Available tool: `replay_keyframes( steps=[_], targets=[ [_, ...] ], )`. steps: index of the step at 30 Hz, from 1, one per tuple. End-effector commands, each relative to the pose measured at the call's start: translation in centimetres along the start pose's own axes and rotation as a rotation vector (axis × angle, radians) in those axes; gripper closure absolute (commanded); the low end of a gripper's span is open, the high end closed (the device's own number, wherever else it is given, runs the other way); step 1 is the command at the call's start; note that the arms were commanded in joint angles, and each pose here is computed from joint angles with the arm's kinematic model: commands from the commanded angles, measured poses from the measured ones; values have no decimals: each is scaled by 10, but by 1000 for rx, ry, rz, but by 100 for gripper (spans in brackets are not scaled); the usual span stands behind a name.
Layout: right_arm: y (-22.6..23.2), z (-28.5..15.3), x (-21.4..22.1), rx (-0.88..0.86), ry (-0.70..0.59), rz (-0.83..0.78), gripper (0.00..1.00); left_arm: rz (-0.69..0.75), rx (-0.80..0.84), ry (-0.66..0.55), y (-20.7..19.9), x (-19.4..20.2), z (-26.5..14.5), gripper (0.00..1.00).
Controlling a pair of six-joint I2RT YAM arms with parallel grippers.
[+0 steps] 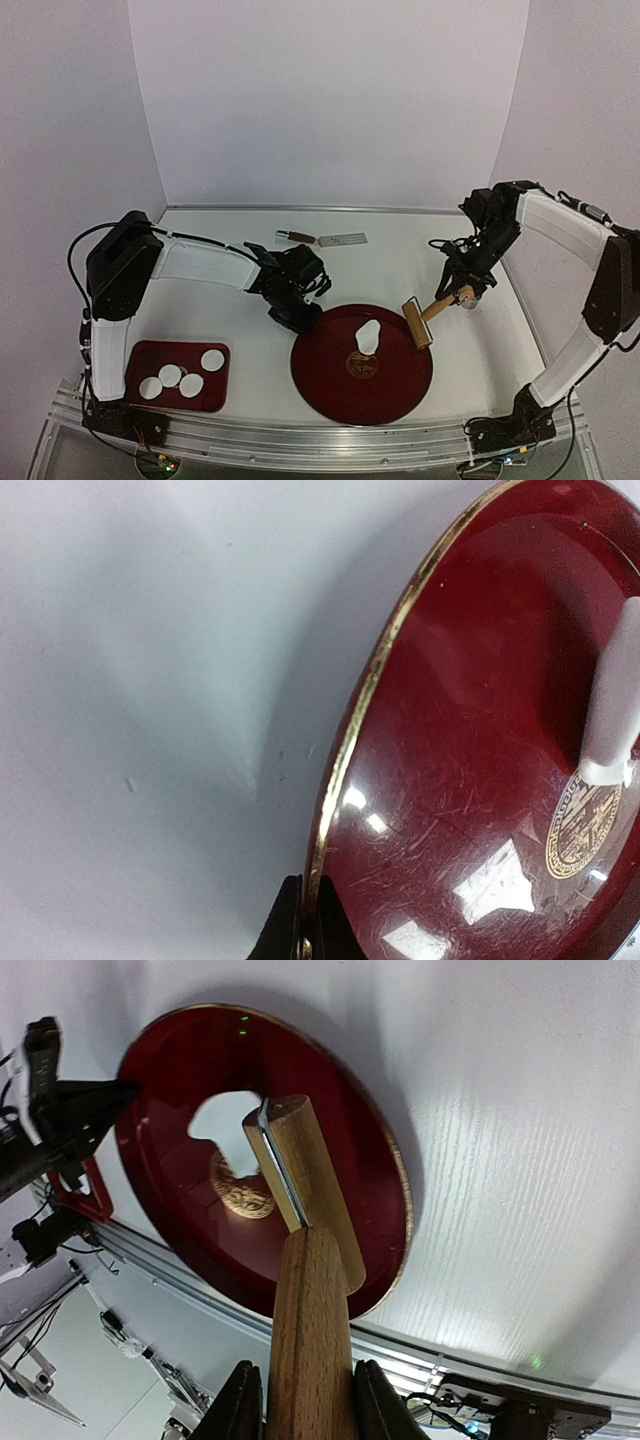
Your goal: Roll out the dumpling wrappers from the dough
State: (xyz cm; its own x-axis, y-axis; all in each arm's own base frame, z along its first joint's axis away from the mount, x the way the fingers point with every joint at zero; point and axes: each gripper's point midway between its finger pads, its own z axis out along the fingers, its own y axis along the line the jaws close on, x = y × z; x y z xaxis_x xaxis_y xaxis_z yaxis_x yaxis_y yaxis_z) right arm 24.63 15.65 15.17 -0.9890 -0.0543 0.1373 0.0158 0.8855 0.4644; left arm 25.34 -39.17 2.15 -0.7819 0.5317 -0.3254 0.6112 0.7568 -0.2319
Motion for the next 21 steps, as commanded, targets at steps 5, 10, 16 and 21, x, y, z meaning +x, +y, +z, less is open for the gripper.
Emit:
replay_keyframes(
  steps=[5,10,16,21],
  targets=[
    [47,-31,20,-216,-12,-59,100,-75,16,27,-15,14,-1,77],
    [55,-32,23,-270,-15,-73,100,-292,78,-51,-22,12,-31,50],
    [54,-22,18,-245,3,-91,100,-540,94,-58,-19,27,-56,34],
    [60,-9,7,-209,40,-109,100,-715,139,-15,-19,51,-61,34]
  ],
)
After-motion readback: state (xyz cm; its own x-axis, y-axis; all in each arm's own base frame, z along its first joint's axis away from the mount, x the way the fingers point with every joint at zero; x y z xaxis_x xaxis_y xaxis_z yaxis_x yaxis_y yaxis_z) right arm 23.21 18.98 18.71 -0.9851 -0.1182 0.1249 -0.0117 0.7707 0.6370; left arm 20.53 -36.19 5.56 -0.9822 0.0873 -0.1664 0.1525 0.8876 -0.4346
